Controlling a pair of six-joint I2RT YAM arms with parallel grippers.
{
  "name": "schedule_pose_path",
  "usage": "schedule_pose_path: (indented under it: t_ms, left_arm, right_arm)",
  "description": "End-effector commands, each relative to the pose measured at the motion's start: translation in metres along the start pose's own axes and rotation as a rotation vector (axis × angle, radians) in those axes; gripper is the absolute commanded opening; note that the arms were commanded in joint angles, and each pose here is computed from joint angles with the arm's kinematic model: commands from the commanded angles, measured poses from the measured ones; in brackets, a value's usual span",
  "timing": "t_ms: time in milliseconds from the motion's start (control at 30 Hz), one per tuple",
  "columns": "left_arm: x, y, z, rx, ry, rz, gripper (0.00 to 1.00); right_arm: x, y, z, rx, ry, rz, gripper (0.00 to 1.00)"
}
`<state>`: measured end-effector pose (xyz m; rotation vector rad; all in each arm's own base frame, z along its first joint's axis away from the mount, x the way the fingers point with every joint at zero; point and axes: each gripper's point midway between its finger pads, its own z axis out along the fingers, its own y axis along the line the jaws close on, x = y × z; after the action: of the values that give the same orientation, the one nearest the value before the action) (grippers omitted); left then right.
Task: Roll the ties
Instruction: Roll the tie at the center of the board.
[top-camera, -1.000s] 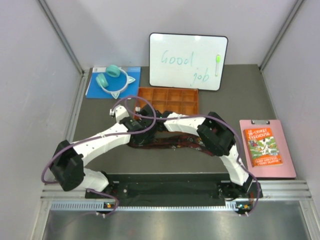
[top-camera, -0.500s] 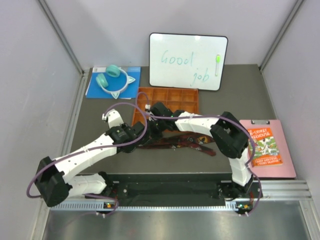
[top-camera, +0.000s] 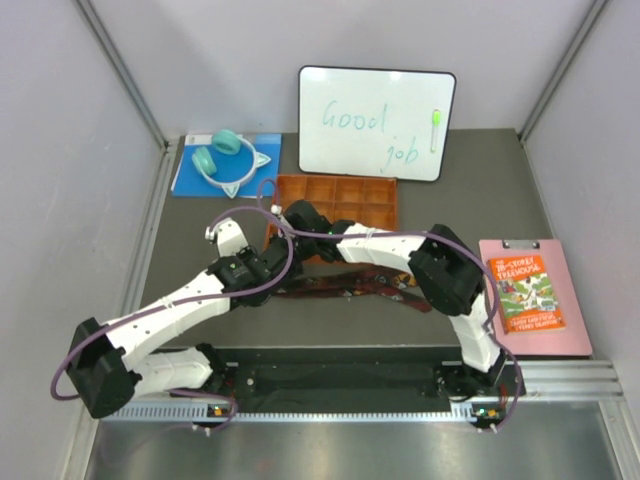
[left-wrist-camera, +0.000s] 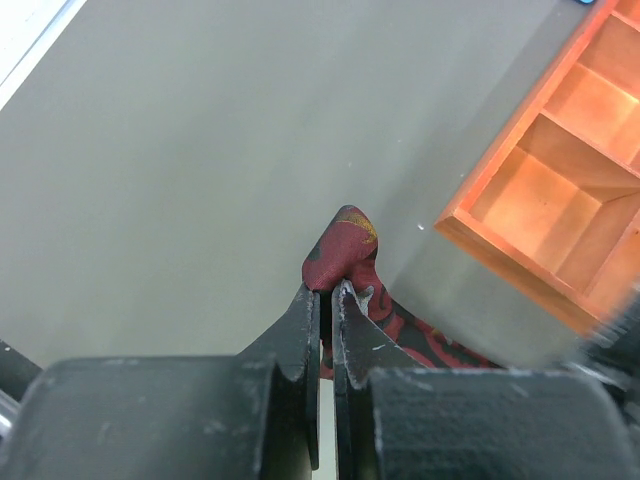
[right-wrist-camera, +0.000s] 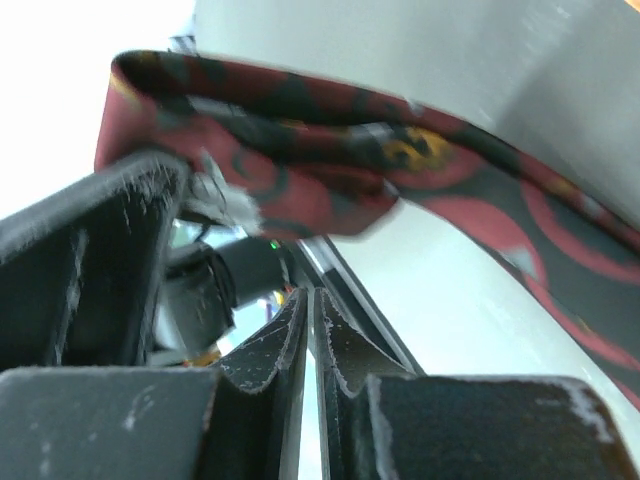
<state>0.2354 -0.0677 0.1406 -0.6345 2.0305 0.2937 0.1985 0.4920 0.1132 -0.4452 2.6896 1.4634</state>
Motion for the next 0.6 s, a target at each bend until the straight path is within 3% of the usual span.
schedule_pose_path:
  t_ms: [0, 567]
  left_arm:
    - [-0.006, -0.009, 0.0, 0.026, -0.014, -0.016, 0.0]
    - [-0.003, -0.006, -0.002, 0.043, 0.006, -0.039, 0.0]
  right_arm:
    - [0.0, 0.019, 0.024, -0.063, 0.026, 0.005, 0.08]
    - [-0.037, 0.01, 0.054, -0.003, -0.027, 0.005, 0.06]
